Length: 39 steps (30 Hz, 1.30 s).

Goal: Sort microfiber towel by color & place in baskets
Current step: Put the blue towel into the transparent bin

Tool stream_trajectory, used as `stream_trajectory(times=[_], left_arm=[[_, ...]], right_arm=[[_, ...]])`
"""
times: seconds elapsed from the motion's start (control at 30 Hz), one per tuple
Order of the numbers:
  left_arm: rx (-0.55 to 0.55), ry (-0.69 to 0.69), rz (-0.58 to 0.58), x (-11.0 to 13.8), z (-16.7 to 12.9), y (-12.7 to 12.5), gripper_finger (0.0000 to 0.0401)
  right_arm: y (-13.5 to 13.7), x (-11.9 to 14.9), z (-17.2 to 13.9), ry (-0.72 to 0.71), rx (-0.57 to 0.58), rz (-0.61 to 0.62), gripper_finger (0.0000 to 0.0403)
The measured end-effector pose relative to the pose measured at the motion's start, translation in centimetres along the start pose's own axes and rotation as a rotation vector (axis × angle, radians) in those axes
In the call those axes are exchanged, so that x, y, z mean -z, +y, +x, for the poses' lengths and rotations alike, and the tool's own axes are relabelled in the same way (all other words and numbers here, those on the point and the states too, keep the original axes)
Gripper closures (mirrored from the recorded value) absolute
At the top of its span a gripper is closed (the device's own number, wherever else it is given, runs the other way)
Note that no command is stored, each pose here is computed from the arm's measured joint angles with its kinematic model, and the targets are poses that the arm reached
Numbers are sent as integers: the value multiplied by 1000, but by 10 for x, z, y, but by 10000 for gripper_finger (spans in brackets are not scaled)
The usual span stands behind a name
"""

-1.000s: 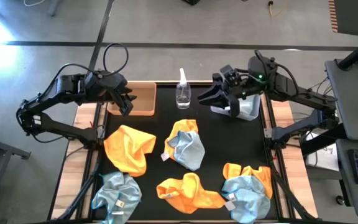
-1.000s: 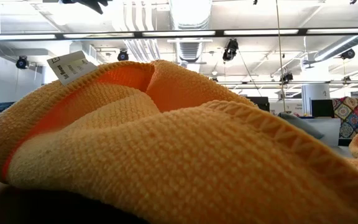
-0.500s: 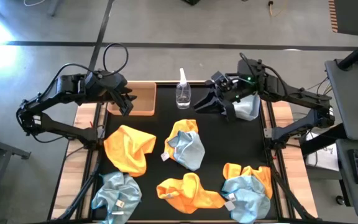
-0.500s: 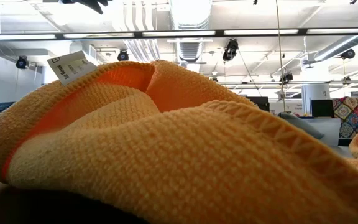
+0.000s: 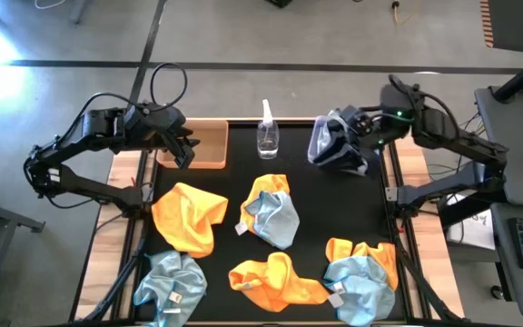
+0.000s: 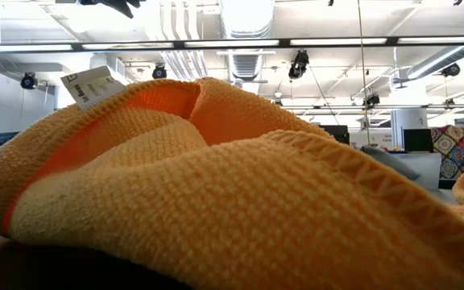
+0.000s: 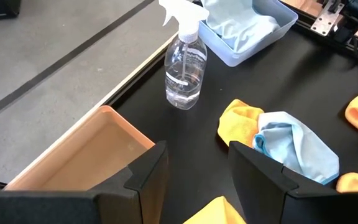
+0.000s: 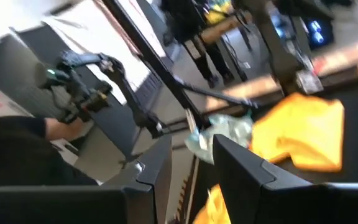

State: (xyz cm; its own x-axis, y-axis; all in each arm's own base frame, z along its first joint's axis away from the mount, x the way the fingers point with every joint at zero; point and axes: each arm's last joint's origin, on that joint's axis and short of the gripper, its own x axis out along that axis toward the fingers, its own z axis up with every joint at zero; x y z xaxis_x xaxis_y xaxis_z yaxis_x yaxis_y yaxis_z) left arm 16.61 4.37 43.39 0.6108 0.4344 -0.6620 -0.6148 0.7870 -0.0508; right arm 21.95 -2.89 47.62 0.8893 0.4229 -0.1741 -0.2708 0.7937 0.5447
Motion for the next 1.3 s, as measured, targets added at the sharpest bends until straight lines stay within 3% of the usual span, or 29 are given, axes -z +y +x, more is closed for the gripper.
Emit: stream_trajectory(times=[0.17, 0.53, 0.97, 1.3], left_arm=[[5, -13, -9, -1, 0, -1, 246], [15, -42, -25, -4, 0, -1, 246], [16, -44, -16, -4, 0, -2, 246], [22, -65, 9, -2, -9, 2, 246]], right_arm=[[-7, 15, -4, 93, 140, 123, 303], [-16, 59, -19, 462, 369, 529, 301], [-7, 74, -5, 588, 377, 622, 300], [1, 113, 18, 750, 466, 715, 300]])
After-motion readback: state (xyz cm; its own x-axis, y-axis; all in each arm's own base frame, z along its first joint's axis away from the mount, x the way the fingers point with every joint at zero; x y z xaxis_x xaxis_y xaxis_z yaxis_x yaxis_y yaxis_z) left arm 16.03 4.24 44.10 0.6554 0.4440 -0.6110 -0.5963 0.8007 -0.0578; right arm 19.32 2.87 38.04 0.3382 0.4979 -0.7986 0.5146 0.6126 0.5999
